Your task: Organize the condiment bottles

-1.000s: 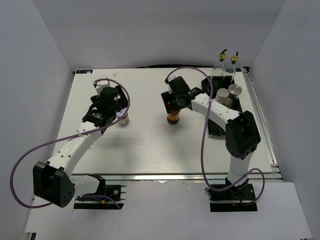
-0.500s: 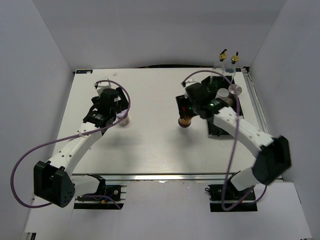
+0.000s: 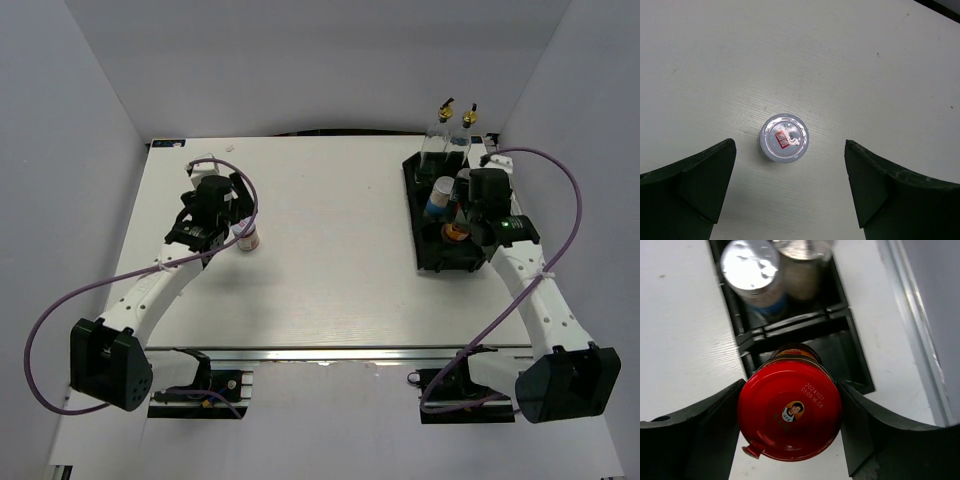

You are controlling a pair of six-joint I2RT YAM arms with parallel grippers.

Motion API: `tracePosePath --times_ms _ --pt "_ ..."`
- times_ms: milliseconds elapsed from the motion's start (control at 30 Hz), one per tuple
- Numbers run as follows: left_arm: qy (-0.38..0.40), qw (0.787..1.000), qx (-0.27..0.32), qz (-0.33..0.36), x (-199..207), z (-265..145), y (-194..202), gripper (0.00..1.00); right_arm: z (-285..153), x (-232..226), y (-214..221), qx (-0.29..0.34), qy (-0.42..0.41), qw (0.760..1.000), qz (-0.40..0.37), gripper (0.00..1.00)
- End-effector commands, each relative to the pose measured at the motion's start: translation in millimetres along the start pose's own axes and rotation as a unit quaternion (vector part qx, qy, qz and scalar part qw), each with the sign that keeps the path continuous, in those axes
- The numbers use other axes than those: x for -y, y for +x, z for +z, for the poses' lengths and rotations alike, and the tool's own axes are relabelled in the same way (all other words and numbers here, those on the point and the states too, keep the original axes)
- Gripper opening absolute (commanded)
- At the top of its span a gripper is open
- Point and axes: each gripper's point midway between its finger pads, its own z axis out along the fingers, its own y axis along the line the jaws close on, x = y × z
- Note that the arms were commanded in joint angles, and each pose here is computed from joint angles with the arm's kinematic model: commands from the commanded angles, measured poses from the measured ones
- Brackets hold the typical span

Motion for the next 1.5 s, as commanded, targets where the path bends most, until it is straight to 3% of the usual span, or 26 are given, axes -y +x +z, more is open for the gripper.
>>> tracePosePath --times_ms 0,567,600,667,767,800,900,967,1300,1467 --pt "0.008 1.0 -0.004 -0.005 -0.7 6.9 2.3 0.98 -0.7 20.2 -42.8 0.086 0.03 0.995 0.043 0.0" --pt "-0.004 0.999 -0.034 0.009 -1.6 38.2 14.1 0.98 76.4 68.4 1.0 0.055 0.086 0.991 0.087 0.0" --pt "-0.027 0.999 -0.037 0.016 -9.8 38.7 13.2 0.98 78.6 70.5 1.2 0.052 0.093 0.99 0.088 0.09" --pt "-0.037 0.998 -0.043 0.034 -12.4 41.3 9.3 0.98 81.4 75.9 -2.8 0.052 0.111 0.988 0.09 0.13" --pt "-0.037 0.998 -0.036 0.037 -10.2 37.2 -1.8 0.98 84.0 70.8 -4.6 0.054 0.096 0.989 0.094 0.41" --pt "-0.033 0.998 -0.035 0.033 -10.0 36.6 0.0 0.98 84.3 68.8 -2.6 0.054 0.091 0.989 0.102 0.56" --pt "-0.011 0.999 -0.038 0.023 -3.7 33.4 3.2 0.98 80.0 62.4 -5.9 0.054 0.072 0.99 0.104 0.78" --pt "-0.007 0.999 -0.045 0.021 -3.1 33.5 8.3 0.98 73.8 62.7 -9.8 0.057 0.072 0.99 0.109 0.86" --pt "-0.009 0.995 -0.091 0.048 -5.3 41.3 32.2 0.98 18.7 68.9 -48.7 0.089 0.072 0.989 0.09 0.9" --pt "-0.011 0.992 -0.114 0.054 -7.6 50.5 51.1 0.98 -19.9 61.9 -68.0 0.152 0.033 0.982 0.106 0.89"
